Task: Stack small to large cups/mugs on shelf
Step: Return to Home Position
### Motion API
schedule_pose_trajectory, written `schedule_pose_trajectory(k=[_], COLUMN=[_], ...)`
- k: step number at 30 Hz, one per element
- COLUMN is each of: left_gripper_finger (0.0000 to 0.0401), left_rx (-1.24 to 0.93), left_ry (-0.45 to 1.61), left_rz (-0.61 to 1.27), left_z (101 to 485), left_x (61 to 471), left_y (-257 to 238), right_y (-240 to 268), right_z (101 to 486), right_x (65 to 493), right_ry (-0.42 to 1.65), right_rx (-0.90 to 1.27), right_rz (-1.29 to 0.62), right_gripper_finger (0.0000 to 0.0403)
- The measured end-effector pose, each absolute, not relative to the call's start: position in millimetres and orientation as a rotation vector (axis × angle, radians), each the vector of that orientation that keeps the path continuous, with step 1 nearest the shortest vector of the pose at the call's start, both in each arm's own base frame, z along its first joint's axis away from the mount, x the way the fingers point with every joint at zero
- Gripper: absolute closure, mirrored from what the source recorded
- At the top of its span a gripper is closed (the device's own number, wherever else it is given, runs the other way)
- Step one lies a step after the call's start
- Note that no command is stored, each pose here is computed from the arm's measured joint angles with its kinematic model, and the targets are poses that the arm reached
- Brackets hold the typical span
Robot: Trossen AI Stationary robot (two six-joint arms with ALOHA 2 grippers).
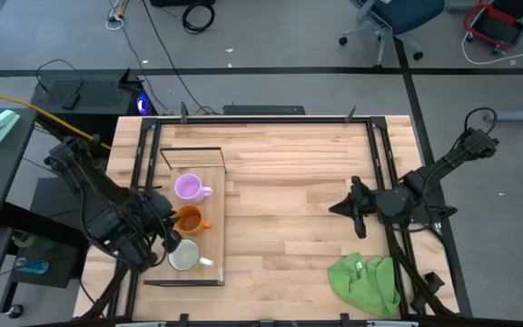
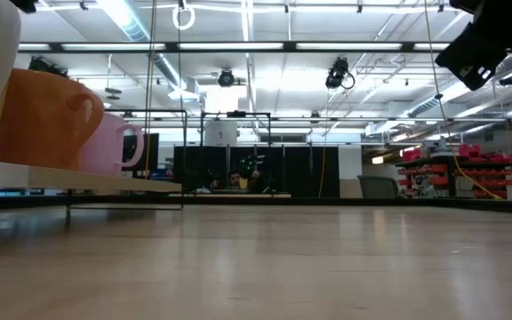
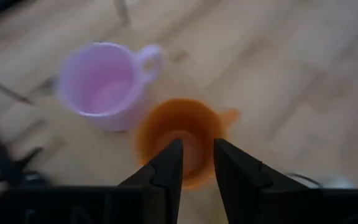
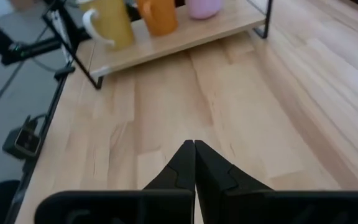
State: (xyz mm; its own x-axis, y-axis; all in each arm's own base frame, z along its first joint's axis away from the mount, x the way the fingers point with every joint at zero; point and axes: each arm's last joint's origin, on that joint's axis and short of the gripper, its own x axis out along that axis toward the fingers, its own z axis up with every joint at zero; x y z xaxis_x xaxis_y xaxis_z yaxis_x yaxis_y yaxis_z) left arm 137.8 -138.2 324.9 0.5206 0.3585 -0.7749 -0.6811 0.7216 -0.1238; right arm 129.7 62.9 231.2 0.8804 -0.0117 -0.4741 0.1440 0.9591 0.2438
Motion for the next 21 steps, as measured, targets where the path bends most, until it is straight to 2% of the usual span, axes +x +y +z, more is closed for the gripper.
schedule_pose_trajectory(k=[3,9,13,21], left_gripper_finger=[0.0303,0.0308,0.0316,0.0327], left_rx=[-0.456,-0.334,-0.303,-0.214], left_ry=[0.787,0.730,0.754,0.793], left_rz=[0.511,0.231,0.193,0.234], left_z=[326.9,335.4,335.4,332.5], left_x=[144.4,155.4,155.6,158.8], left_y=[-150.7,-171.9,-173.0,-162.5], right_y=[61.9,59.9,59.8,59.0], right_z=[231.4,232.0,231.9,232.2], right_x=[129.8,129.9,129.9,129.8], right_ry=[0.472,0.437,0.435,0.422], right_rx=[0.314,0.345,0.359,0.352], right_rz=[-0.125,-0.198,-0.205,-0.230], right_gripper_finger=[0.0395,0.0395,0.0395,0.0395])
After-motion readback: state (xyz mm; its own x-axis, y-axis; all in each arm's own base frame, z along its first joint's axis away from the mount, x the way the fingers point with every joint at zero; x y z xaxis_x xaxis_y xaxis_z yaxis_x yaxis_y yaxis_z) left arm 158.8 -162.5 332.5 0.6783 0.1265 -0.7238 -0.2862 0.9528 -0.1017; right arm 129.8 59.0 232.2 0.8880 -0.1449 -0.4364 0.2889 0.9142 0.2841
